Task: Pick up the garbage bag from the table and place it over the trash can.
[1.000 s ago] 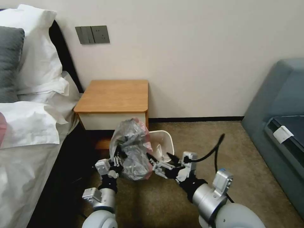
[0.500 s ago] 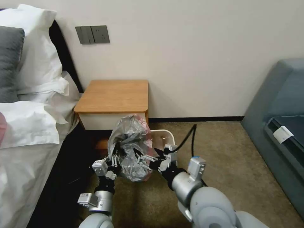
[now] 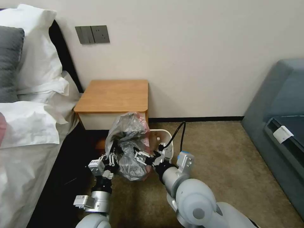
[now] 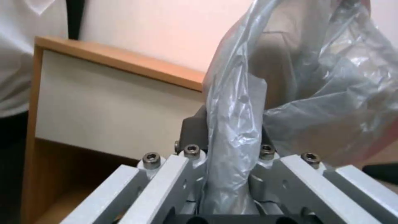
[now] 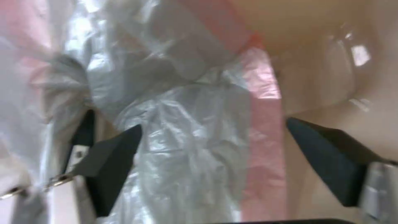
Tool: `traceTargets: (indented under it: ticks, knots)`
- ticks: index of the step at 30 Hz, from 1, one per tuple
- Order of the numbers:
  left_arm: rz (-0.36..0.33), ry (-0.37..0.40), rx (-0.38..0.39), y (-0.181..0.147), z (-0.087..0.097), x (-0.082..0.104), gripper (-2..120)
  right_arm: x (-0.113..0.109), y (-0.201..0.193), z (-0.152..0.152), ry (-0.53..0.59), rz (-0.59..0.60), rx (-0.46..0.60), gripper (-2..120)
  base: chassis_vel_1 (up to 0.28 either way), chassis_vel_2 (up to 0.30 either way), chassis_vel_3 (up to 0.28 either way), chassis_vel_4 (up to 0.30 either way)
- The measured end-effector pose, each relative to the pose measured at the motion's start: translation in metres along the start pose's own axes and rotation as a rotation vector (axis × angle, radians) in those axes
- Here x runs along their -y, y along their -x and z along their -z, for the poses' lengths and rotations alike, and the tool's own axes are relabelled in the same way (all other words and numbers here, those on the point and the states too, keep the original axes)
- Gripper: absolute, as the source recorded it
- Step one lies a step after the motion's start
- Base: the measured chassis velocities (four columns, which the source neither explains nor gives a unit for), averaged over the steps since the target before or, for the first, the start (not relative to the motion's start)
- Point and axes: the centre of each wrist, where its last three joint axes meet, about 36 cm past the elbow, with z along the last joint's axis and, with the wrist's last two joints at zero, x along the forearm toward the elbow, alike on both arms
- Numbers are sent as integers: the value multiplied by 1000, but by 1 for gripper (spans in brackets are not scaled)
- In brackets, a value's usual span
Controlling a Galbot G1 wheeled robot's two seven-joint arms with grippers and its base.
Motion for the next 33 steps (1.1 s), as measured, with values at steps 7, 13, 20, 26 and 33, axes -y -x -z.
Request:
traceTargets:
  ticks: [7, 13, 20, 26, 33]
  knots:
    - [-15, 70, 35, 1, -5, -2, 8, -9, -6, 5, -17, -4, -7, 82, 0, 0, 0, 0]
    - [-30, 83, 50, 1, -6, -1, 8, -12, 3, 7, -13, -38, -19, 82, 0, 0, 0, 0]
    - [-37, 93, 63, 1, -4, -2, 8, -15, 15, 8, -10, -45, -16, 73, 0, 0, 0, 0]
    - [-30, 94, 68, 2, -3, -2, 8, -18, 15, 7, -10, -29, -15, 49, 0, 0, 0, 0]
    - [-18, 87, 69, 3, -3, -1, 8, -17, 16, 5, -27, -21, -1, 26, 0, 0, 0, 0]
